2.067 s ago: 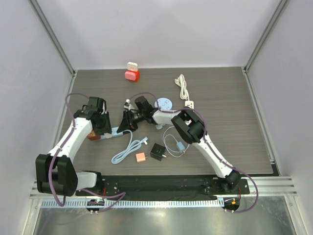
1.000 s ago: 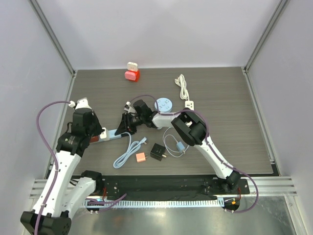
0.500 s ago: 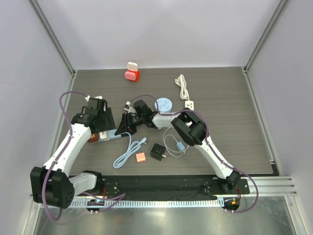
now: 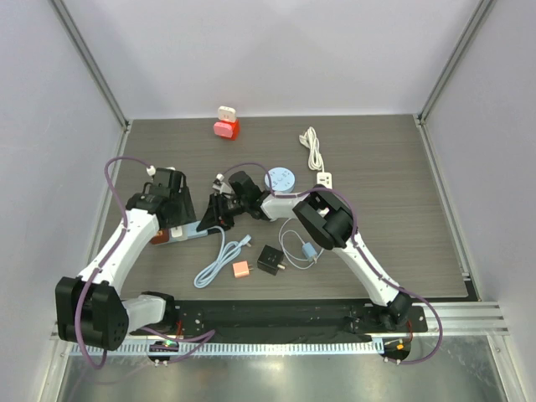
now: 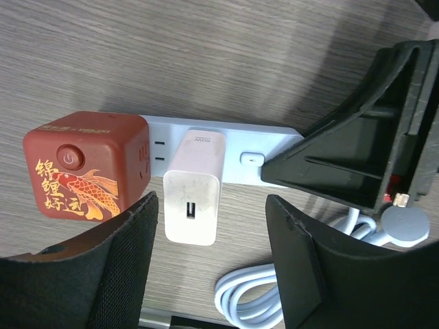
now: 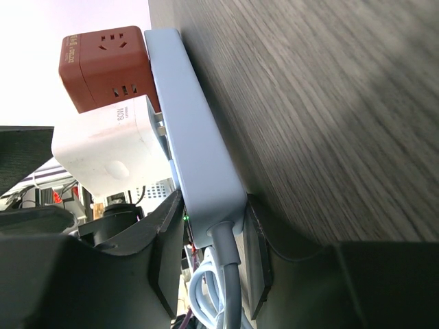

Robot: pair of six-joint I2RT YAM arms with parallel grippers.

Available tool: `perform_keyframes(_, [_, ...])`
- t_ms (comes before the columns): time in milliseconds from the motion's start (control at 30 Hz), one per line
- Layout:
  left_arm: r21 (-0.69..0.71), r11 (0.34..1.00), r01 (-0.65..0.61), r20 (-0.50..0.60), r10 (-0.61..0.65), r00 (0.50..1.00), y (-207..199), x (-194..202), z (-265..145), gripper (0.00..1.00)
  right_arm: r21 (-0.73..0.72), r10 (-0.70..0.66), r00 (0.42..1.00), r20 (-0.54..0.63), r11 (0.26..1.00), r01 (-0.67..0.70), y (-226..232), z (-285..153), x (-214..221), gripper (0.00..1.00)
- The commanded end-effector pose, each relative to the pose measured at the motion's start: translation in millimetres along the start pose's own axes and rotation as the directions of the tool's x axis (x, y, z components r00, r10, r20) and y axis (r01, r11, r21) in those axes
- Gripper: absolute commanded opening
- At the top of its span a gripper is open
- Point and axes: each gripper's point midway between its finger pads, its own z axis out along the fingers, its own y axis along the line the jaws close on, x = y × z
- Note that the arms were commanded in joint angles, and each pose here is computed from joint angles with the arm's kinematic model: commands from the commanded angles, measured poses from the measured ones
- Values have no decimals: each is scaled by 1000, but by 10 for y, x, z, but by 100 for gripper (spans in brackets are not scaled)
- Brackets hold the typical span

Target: Pull the plug off the socket

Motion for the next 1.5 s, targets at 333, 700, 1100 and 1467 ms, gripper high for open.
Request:
perform_keyframes(333, [-36, 999, -10, -53, 8, 999, 38, 59, 260, 61, 97, 48, 998, 45, 994, -52, -334, 72, 0, 1])
perform_keyframes(700, [24, 999, 25, -24, -25, 999, 3, 28, 212, 23, 64, 58, 997, 44, 996, -61, -294, 75, 13, 1])
perform_keyframes(1100, [73, 994, 86, 73, -91, 993, 95, -136, -24, 0, 23, 92, 995, 47, 995, -93, -307, 93, 14, 1])
perform_keyframes(1467, [392, 912, 121, 71, -161, 984, -397, -176, -532, 0, 94, 47, 998, 46, 994, -51, -325, 85, -59, 1])
